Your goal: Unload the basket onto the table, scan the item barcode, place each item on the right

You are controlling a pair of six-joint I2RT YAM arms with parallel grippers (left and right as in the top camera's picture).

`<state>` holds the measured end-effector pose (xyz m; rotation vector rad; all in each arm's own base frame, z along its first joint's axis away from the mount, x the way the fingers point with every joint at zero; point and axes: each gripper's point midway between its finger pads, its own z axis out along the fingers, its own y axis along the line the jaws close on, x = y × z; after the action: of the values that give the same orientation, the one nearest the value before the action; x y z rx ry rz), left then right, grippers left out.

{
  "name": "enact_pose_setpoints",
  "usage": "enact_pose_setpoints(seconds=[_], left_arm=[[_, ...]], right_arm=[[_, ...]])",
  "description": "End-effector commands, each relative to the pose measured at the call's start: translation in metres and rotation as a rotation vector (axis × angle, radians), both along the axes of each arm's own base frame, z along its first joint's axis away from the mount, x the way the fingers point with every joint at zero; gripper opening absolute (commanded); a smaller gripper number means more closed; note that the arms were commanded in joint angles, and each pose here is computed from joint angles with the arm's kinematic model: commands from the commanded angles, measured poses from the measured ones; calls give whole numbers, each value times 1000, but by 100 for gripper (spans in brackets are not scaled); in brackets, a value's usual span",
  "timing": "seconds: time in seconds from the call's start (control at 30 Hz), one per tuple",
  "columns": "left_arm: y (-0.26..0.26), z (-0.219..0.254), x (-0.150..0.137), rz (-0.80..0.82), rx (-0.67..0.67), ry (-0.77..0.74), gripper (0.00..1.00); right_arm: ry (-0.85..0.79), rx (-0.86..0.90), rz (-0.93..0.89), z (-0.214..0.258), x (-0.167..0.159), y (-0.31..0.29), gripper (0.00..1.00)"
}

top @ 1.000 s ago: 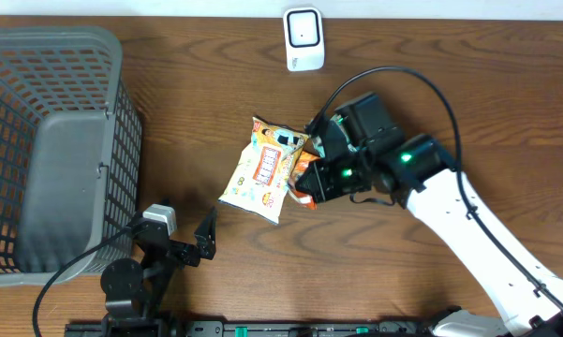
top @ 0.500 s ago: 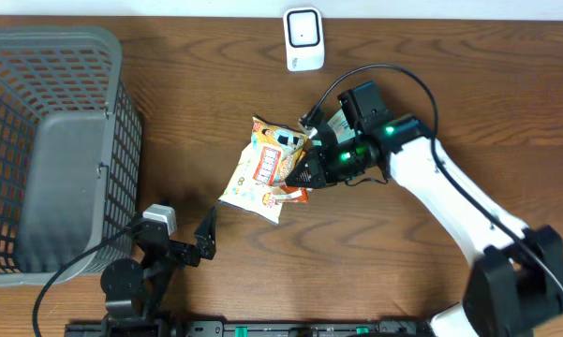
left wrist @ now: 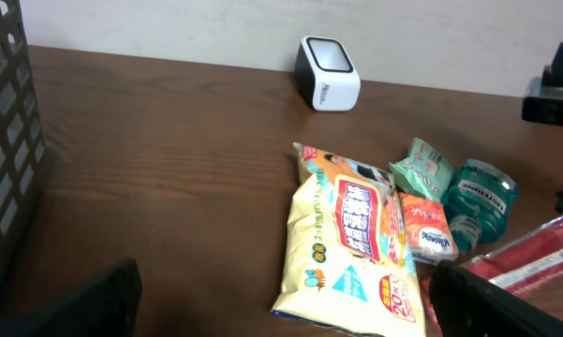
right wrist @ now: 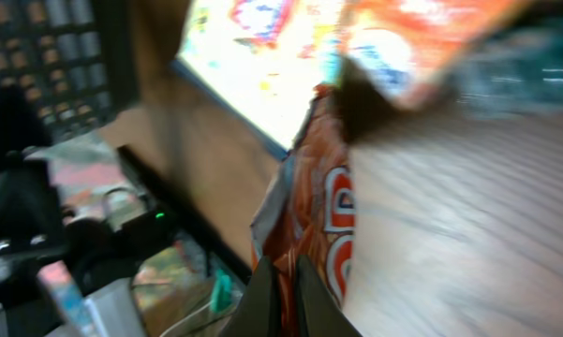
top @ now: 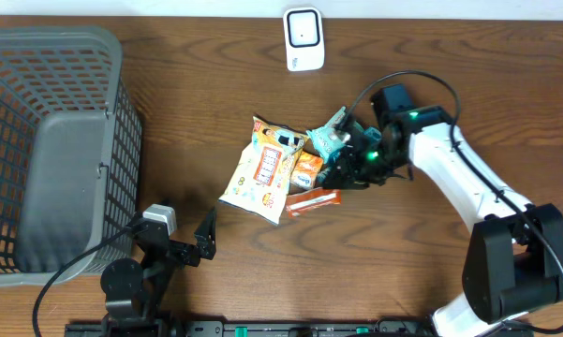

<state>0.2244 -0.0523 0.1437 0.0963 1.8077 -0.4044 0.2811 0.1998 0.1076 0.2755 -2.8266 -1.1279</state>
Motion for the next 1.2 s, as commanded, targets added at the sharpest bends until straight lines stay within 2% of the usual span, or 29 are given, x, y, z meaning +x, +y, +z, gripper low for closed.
enact_pose_setpoints(seconds=[0.0, 0.33, 0.4, 0.53, 0.57, 0.77, 0.83, 0.93, 1.17], left_arm=[[2, -13, 0, 16, -8, 37, 98], [2, -13, 0, 16, -8, 37, 98], [2, -13, 0, 16, -8, 37, 98], [2, -13, 0, 16, -8, 37, 98], [2, -12, 0, 16, -8, 37, 98], [2, -13, 0, 16, -8, 37, 98], [2, -13, 0, 16, -8, 37, 98], [2, -13, 0, 16, -8, 37, 98], [2, -13, 0, 16, -8, 37, 98]], right_arm=[[-1, -119, -18, -18, 1, -27, 1], [76, -272, -58, -51, -18, -54, 1], [88, -282, -55, -54, -22, -56, 20], [108, -299, -36, -53, -29, -60, 72], [115, -299, -33, -51, -31, -61, 81], [68, -267, 33, -37, -30, -58, 84], [-18, -215, 119, -35, -26, -50, 89], [-137, -178, 209, -35, -15, -40, 89], [-356, -135, 267, -34, 17, -7, 85]])
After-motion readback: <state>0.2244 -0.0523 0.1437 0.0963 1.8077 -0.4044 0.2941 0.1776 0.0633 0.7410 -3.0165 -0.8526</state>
